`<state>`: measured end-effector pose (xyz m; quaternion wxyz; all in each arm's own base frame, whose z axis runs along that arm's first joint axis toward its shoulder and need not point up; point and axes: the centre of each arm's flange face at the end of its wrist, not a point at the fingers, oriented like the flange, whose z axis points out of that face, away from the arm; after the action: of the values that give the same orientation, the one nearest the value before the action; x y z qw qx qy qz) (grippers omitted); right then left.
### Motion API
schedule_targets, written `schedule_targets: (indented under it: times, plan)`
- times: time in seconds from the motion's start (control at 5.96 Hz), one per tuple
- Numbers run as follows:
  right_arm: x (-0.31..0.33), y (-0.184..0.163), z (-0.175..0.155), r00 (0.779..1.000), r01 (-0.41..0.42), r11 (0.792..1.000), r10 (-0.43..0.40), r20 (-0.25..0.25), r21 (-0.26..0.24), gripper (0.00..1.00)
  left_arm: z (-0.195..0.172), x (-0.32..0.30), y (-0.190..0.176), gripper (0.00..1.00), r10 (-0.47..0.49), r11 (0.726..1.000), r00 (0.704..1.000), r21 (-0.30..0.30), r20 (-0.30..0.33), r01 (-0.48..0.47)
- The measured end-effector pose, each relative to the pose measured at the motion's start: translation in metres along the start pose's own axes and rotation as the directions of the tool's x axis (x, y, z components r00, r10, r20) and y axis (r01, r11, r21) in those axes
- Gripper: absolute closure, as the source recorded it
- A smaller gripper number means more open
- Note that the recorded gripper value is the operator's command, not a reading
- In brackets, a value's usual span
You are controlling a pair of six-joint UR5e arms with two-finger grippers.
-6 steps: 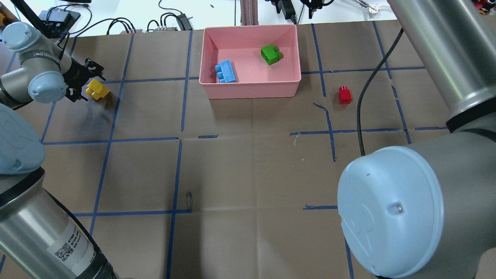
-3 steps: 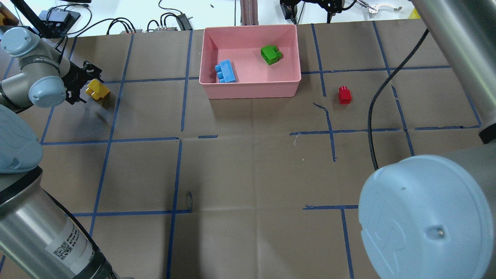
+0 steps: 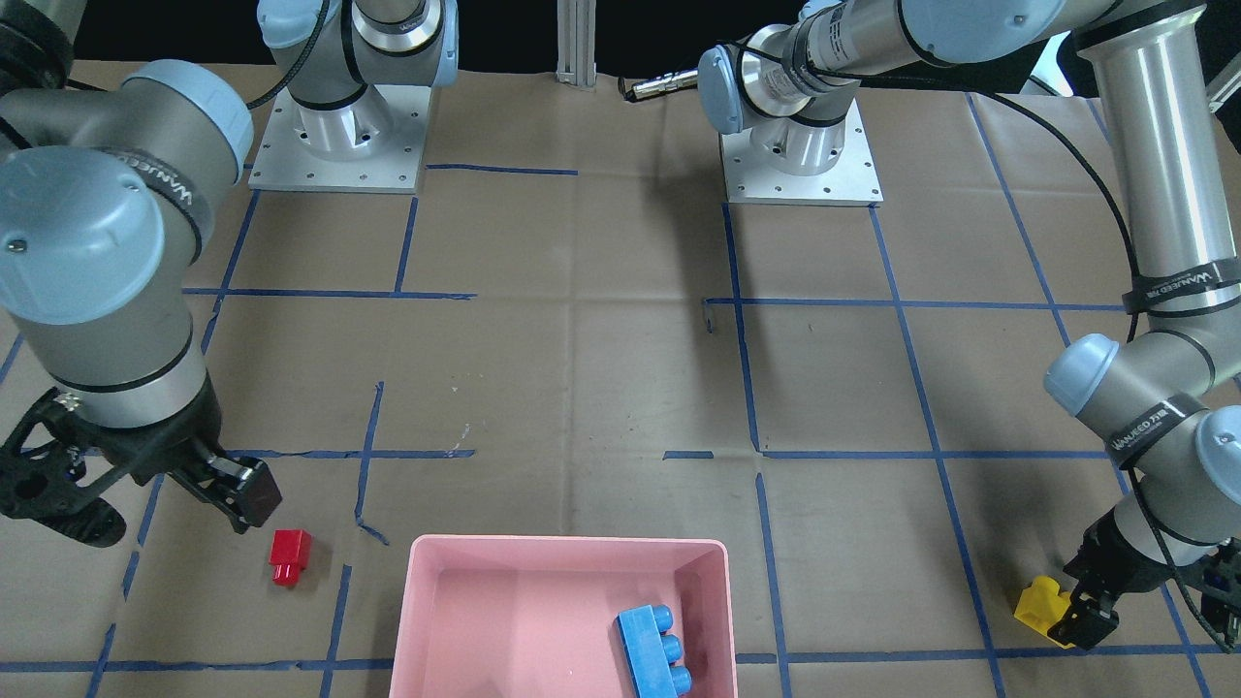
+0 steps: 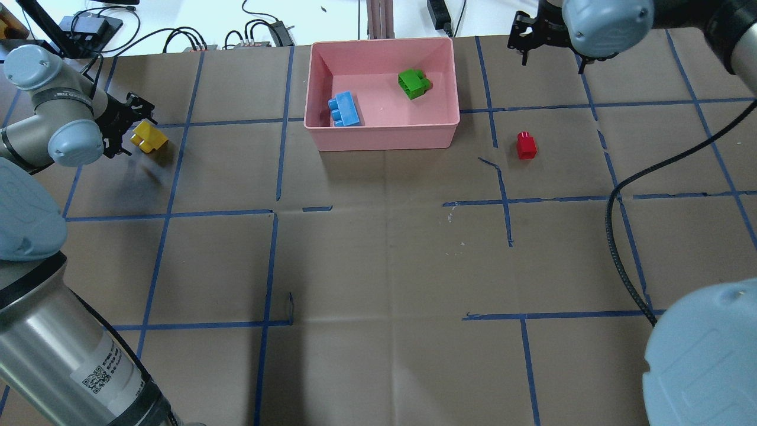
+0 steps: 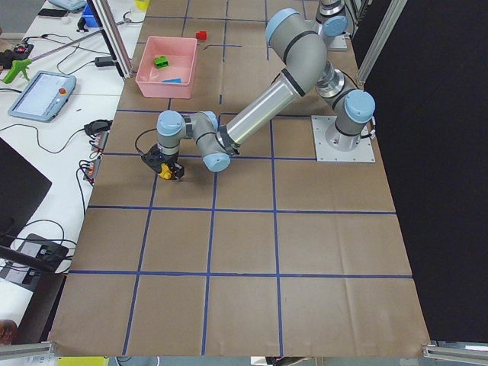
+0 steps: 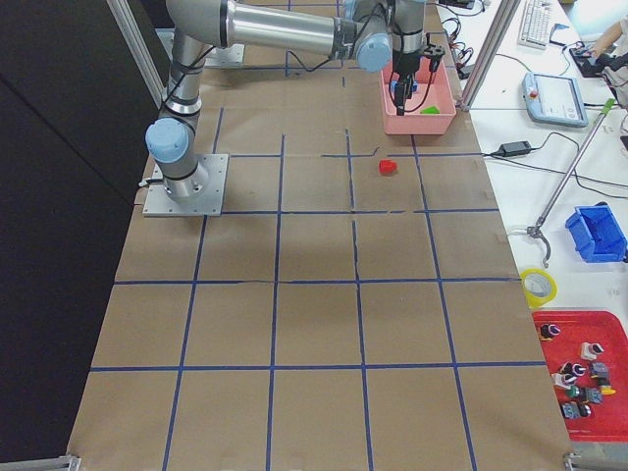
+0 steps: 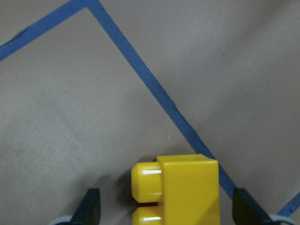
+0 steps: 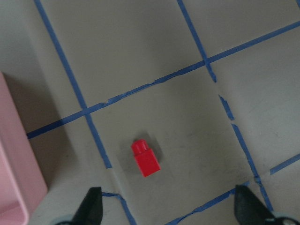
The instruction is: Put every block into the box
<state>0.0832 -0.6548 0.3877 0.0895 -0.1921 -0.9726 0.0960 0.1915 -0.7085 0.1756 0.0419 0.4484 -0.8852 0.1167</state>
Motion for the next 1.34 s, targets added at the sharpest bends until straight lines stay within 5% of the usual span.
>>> schedule_targets:
  times: [0.34,0.5,0.84,1.34]
  plan:
    - [0.044,0.022,0.059,0.995,0.096,0.994,-0.096,0.003,-0.052,0.00,0.005,0.002,0.002,0.15,0.001,1.000,1.000,-0.002,-0.004,-0.001]
    - [0.040,0.037,0.075,0.985,0.165,0.982,-0.159,0.069,-0.089,0.00,0.005,0.004,0.003,0.23,0.002,1.000,1.000,-0.008,-0.013,-0.002]
    - [0.034,0.059,0.100,0.924,0.366,0.923,-0.346,0.162,-0.121,0.00,0.007,0.005,0.005,0.44,0.000,1.000,0.999,-0.024,-0.036,-0.001]
    - [0.021,0.048,0.138,0.904,0.402,0.915,-0.391,0.172,-0.037,0.00,0.005,0.006,0.005,0.66,-0.004,0.999,0.998,-0.037,-0.059,0.002]
